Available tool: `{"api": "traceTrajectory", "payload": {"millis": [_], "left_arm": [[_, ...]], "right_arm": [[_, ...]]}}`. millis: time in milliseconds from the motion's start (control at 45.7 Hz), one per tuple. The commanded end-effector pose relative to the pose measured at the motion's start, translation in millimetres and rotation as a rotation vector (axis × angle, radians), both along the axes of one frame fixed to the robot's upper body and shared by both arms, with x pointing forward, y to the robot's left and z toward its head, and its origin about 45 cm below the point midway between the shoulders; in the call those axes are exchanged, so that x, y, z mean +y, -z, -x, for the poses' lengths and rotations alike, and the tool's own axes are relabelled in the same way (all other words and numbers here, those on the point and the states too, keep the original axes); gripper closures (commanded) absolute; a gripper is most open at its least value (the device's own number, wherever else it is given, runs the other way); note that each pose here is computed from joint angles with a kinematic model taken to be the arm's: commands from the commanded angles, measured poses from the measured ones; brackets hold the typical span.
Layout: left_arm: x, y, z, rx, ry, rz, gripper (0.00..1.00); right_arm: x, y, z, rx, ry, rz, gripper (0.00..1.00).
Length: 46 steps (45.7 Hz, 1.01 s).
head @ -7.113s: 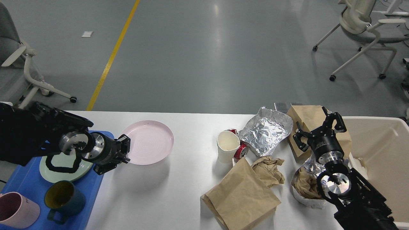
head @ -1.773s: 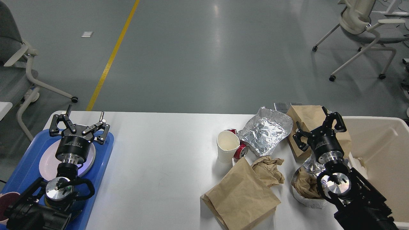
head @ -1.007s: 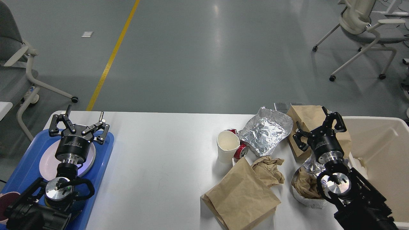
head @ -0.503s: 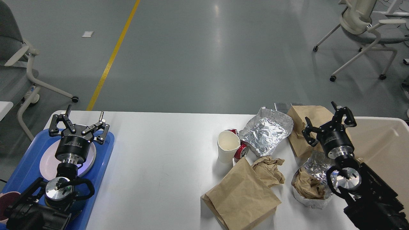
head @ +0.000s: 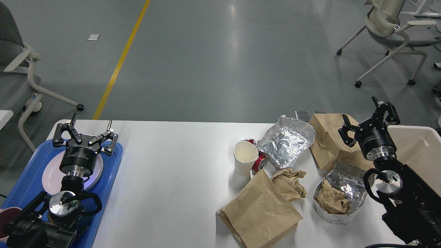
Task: Tidy desktop
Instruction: 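Raise the right gripper away from the bowl of scraps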
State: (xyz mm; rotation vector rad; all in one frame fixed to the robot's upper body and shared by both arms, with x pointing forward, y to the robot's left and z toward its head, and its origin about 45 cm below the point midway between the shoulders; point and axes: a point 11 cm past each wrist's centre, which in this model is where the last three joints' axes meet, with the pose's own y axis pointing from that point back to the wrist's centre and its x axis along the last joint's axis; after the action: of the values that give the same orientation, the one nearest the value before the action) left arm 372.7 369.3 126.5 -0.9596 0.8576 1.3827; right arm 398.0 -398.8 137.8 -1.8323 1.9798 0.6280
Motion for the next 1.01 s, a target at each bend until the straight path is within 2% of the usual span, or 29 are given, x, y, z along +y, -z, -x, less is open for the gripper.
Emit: {"api": "traceTrajectory", "payload": {"millis": [0,306,985], "left_arm": [[0,0,0,0.001,-0.001,0.001,0.04],[0,0,0,-0.001,0.001,0.000,0.04],[0,0,0,0.001,-0.001,0.001,0.04]], "right_arm": [[4,3,1,0.010,-0.011,-0.002,0.00],[15,12,4,0.037,-0.053,0.016,0.00],[20,-6,-7,-0.012,-0.073,0.021,0.00]]}}
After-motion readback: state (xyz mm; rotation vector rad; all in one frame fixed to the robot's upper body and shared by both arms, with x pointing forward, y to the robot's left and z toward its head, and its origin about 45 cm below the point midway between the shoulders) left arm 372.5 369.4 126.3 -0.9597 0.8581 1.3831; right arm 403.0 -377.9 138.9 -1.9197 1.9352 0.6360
